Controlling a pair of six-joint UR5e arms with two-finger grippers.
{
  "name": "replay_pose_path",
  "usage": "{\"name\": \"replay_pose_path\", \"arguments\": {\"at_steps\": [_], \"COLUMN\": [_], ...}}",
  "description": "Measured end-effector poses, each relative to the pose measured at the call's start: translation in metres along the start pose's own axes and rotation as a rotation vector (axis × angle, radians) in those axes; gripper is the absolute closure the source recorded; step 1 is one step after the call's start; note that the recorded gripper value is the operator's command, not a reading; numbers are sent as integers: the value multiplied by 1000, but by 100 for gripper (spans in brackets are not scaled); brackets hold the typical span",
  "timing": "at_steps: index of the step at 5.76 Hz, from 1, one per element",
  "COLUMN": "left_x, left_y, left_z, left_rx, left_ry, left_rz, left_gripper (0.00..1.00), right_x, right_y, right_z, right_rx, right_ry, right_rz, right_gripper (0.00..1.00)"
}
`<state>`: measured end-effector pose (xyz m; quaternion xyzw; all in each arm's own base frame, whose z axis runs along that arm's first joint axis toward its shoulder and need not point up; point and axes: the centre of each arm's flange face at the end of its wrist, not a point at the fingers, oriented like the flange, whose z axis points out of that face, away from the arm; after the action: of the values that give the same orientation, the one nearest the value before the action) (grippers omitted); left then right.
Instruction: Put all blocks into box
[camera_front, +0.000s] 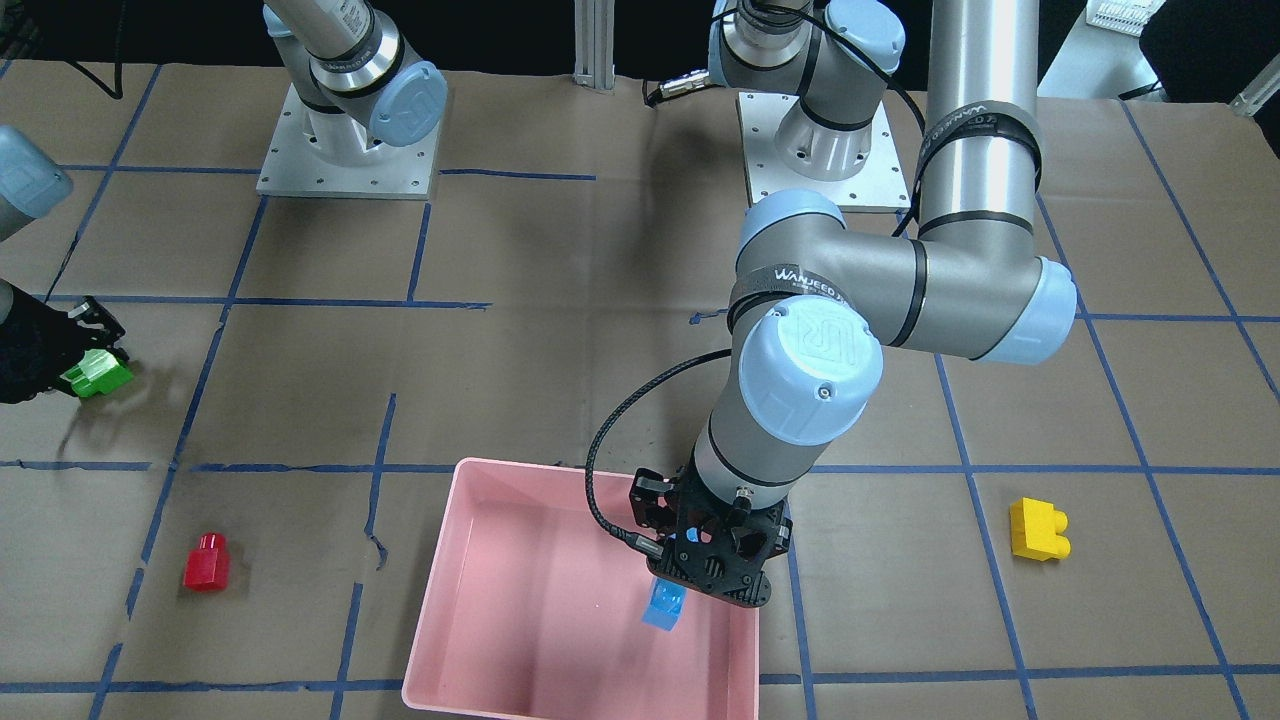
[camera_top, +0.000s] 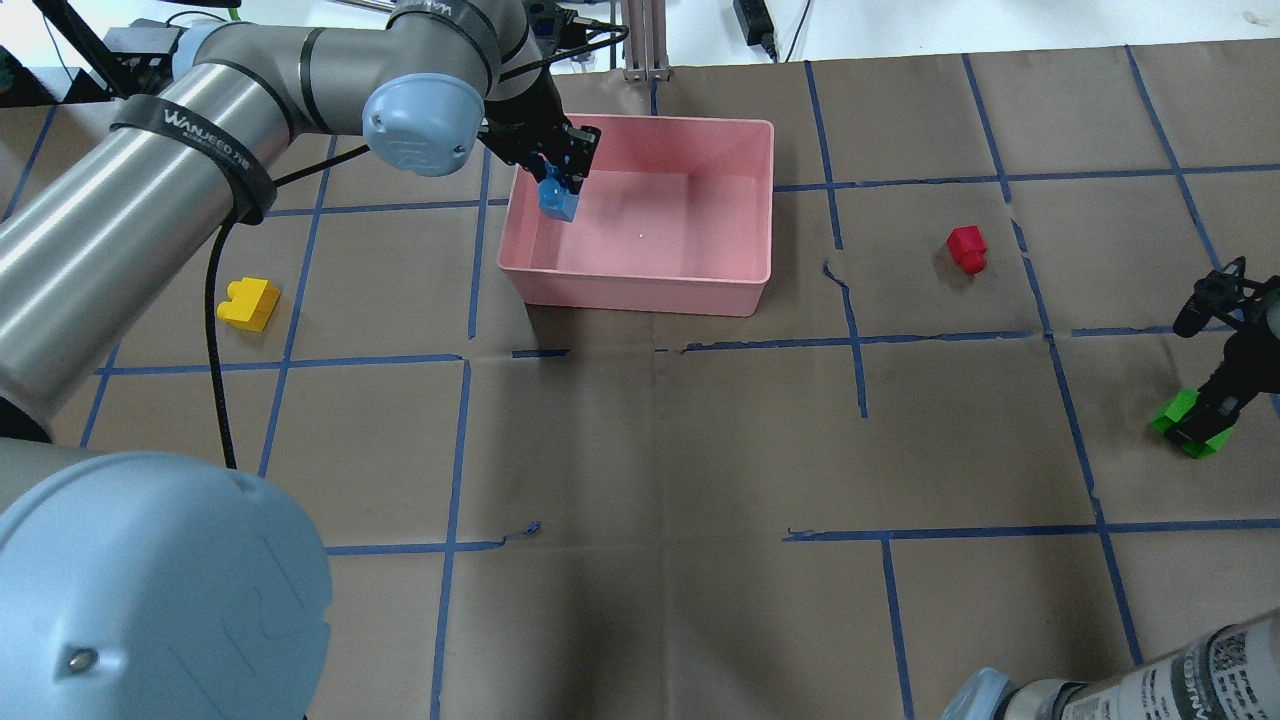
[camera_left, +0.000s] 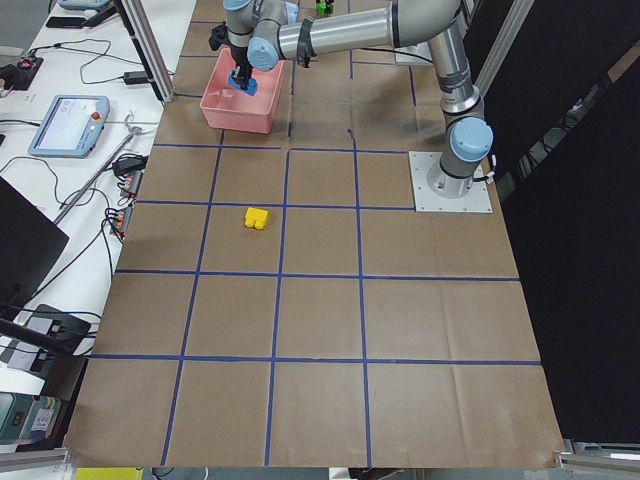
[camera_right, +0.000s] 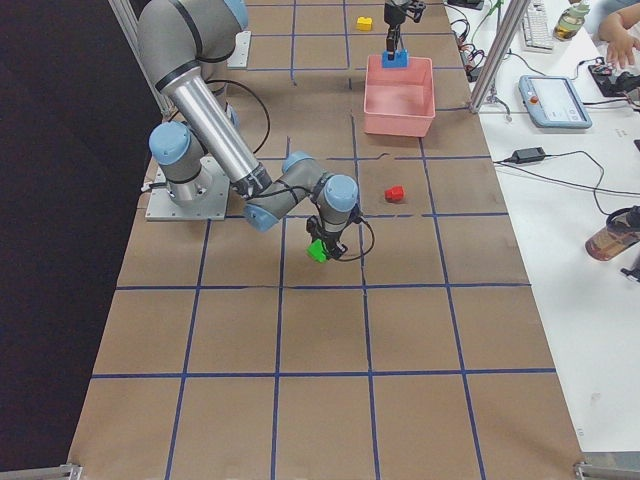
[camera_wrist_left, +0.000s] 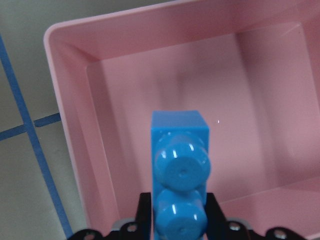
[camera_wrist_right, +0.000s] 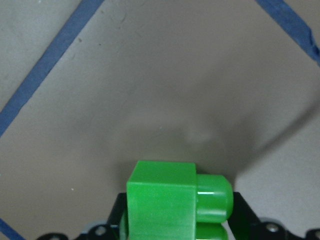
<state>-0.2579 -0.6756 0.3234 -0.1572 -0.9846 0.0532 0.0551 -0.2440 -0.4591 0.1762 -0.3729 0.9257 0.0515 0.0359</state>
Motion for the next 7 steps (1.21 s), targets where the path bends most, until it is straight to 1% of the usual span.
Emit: {"name": "replay_pose_path", "arguments": {"at_steps": [1, 2, 3, 4, 5, 6, 7], "left_x": [-10, -50, -115, -181, -242, -295, -337], "left_y": [3, 7, 21, 46, 73, 97, 116], "left_z": [-6, -8, -12, -15, -13, -8, -1], "left_rx": [-1, -9, -21, -37, -60, -93, -132], "left_ry": [-7, -30, -51, -59, -61, -76, -106], "left_rz": [-18, -73, -137, -138, -83, -3, 66], "left_gripper": [1, 1, 1, 1, 1, 1, 1], "right_x": [1, 1, 2, 5, 7, 7, 0], "right_y": [1, 3, 3, 0, -11, -32, -72], "right_z": [-1, -4, -11, -31, -66, -104, -143], "right_rx": [-10, -24, -25, -10, 28, 69, 91], "right_ry": [4, 10, 21, 55, 94, 116, 126], "right_rz": [-12, -23, -22, 3, 50, 103, 152], "right_gripper": [62, 64, 66, 65, 65, 65, 65]}}
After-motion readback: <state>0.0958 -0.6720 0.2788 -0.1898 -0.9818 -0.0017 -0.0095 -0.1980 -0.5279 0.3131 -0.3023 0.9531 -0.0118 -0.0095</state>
